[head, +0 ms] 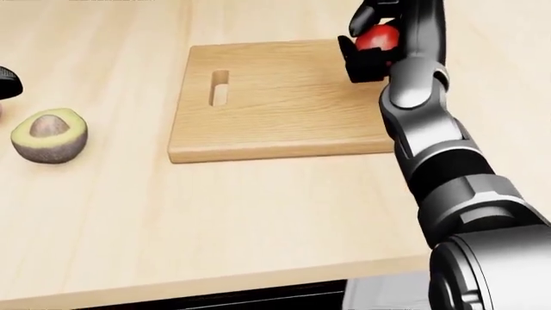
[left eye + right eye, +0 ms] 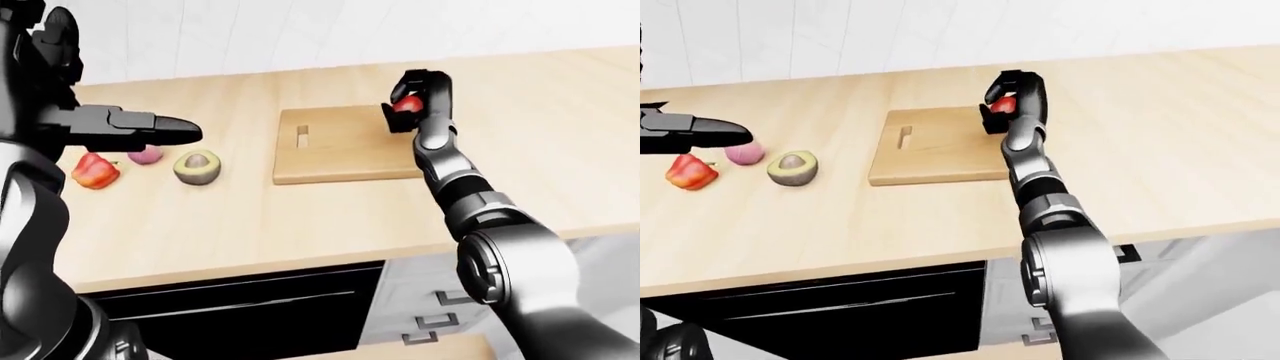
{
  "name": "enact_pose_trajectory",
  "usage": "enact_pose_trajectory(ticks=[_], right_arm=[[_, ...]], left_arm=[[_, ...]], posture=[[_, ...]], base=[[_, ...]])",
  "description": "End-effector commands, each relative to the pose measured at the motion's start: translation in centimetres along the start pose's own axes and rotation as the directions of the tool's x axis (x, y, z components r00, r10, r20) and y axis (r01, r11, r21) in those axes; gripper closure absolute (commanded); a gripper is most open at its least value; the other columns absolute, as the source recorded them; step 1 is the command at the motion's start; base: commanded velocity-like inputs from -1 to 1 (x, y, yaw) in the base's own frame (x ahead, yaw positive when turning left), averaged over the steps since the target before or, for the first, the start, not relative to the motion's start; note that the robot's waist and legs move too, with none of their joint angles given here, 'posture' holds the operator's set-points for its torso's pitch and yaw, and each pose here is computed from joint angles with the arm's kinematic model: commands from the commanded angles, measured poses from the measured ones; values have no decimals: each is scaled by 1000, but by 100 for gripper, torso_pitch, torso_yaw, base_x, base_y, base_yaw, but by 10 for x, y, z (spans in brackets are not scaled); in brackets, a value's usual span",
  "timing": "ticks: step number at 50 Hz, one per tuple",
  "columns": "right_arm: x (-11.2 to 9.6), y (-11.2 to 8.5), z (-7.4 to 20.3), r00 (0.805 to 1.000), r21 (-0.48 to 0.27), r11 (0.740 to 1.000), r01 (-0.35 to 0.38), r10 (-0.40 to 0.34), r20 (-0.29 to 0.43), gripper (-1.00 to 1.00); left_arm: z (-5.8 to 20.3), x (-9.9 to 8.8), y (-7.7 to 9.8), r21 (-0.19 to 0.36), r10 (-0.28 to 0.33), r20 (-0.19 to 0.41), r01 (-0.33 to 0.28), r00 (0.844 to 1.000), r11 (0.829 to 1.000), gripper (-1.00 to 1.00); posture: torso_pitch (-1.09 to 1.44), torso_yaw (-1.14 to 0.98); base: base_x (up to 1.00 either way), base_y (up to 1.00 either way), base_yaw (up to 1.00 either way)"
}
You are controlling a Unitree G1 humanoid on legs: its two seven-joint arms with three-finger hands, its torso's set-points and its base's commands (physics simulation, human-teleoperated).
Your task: Place the avocado, onion, tomato and bell pepper on the cutting board.
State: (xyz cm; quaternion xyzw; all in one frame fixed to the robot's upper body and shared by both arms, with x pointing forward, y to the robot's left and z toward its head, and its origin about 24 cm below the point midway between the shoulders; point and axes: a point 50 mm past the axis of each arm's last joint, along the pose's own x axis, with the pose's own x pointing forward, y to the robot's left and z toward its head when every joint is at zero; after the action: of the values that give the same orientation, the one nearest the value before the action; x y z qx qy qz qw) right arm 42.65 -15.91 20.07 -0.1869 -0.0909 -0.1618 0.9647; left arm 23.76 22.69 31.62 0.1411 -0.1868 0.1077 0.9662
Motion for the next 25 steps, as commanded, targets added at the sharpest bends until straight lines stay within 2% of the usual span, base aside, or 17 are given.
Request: enact_pose_trajectory(ticks=[1, 4, 12, 17, 23, 24, 25], right_arm=[[7, -7, 30, 992, 35, 998, 47, -51, 113, 90], [5, -3, 29, 993, 33, 999, 42, -45, 105, 80], [6, -2, 33, 994, 34, 999, 29, -32, 108, 29], [5, -1, 33, 993, 35, 999, 27, -31, 113, 10], [5, -2, 31, 993, 23, 999, 21, -24, 117, -70], [5, -1, 31, 993, 25, 1000, 18, -20, 115, -95], [5, -1, 31, 993, 26, 1000, 16, -19, 116, -100]], left_arm=[[14, -1, 5, 9, 27, 68, -27, 997, 1000, -100], [15, -2, 6, 14, 29, 69, -30, 997, 999, -100], [15, -5, 9, 12, 33, 68, -34, 997, 999, -100], [12, -5, 8, 9, 33, 66, -34, 997, 999, -100], [12, -6, 9, 7, 36, 67, -36, 997, 999, -100], [13, -6, 9, 5, 35, 67, -35, 997, 999, -100], [13, -6, 8, 6, 34, 68, -35, 997, 999, -100]], posture=[[0, 0], [0, 0], [0, 0], [0, 0], [0, 0], [0, 0], [0, 0]], base=[[0, 0, 0], [0, 0, 0], [0, 0, 0], [0, 0, 0], [0, 0, 0], [0, 0, 0], [0, 0, 0]])
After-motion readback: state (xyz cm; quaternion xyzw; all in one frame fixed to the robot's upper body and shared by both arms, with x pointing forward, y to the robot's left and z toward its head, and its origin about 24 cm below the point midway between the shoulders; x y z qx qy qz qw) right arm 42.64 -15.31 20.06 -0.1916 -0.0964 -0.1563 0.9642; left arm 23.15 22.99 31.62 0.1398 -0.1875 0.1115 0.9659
